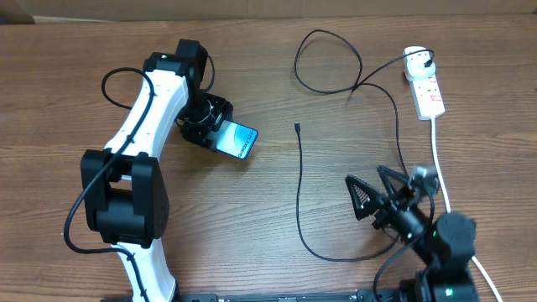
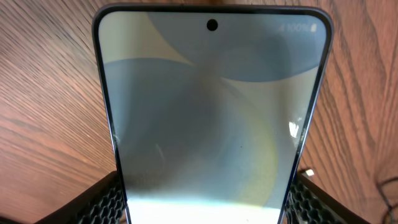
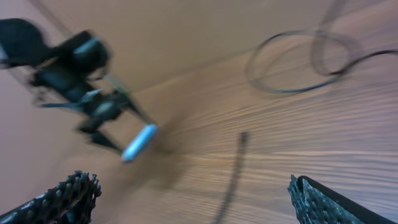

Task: Plug charger to phone and switch on socket
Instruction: 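Move the right gripper toward the phone held by the left gripper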

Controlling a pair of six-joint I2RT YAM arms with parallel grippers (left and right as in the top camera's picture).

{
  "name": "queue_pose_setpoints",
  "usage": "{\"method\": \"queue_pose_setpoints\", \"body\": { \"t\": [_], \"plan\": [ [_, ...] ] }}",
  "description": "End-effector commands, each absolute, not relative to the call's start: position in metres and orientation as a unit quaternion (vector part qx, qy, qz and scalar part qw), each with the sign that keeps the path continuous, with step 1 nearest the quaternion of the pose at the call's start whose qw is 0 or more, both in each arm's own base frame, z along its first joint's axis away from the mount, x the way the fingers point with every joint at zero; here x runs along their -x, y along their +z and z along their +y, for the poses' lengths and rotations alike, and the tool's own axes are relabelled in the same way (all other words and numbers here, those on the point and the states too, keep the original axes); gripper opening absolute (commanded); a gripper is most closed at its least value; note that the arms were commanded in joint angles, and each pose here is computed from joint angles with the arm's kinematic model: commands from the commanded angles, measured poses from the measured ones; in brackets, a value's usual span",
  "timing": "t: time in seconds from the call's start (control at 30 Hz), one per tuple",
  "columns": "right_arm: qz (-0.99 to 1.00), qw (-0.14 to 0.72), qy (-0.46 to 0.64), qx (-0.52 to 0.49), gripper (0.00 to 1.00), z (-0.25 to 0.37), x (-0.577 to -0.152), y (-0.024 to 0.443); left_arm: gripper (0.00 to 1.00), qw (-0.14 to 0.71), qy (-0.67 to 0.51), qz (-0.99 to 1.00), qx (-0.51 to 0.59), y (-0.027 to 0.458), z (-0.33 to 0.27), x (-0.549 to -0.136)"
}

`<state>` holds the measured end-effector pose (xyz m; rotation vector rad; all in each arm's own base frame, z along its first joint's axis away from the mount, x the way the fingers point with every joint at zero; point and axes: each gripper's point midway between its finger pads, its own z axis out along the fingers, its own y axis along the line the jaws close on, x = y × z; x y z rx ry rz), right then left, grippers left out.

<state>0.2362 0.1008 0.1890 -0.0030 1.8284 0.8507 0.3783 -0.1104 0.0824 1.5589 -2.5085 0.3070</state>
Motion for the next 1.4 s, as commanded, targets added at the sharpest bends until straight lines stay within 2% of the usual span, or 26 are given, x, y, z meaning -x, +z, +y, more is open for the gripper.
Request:
{"method": "queue_pose_setpoints", "body": {
  "t": [0.0,0.27,0.47,0.73,0.93,1.2,1.27,1.37],
  "plan": [
    [0.772,0.462,0.435,0.045,1.0,0.131,-0.232,0.214,0.04,0.017,0.114,-0.857,-0.502,0.117,-0.109,-0.394],
    [0.789,0.274,0.545,0.076,1.0,0.171,-0.27,0.224,0.04,-0.007,0.132,-0.869,-0.477,0.131,-0.123,-0.403],
    [0.802,0.201,0.562,0.031,1.0,0.185,-0.303,0.184,0.04,-0.007,0.134,-0.869,-0.477,0.131,-0.123,-0.403],
    [0.842,0.221,0.493,0.005,1.0,0.195,-0.319,0.151,0.04,-0.008,0.135,-0.868,-0.477,0.132,-0.123,-0.404],
    [0.88,0.24,0.409,-0.039,1.0,0.183,-0.323,0.145,0.04,-0.007,0.145,-0.868,-0.474,0.133,-0.127,-0.406],
    [0.934,0.287,0.201,-0.063,1.0,0.117,-0.322,0.201,0.04,-0.009,0.147,-0.869,-0.473,0.133,-0.124,-0.408],
    [0.935,0.296,0.182,-0.068,1.0,0.109,-0.323,0.215,0.04,-0.01,0.148,-0.87,-0.471,0.133,-0.126,-0.408],
    [0.931,0.288,0.218,-0.059,0.99,0.119,-0.322,0.221,0.04,-0.01,0.148,-0.87,-0.47,0.133,-0.127,-0.408]
  ]
}}
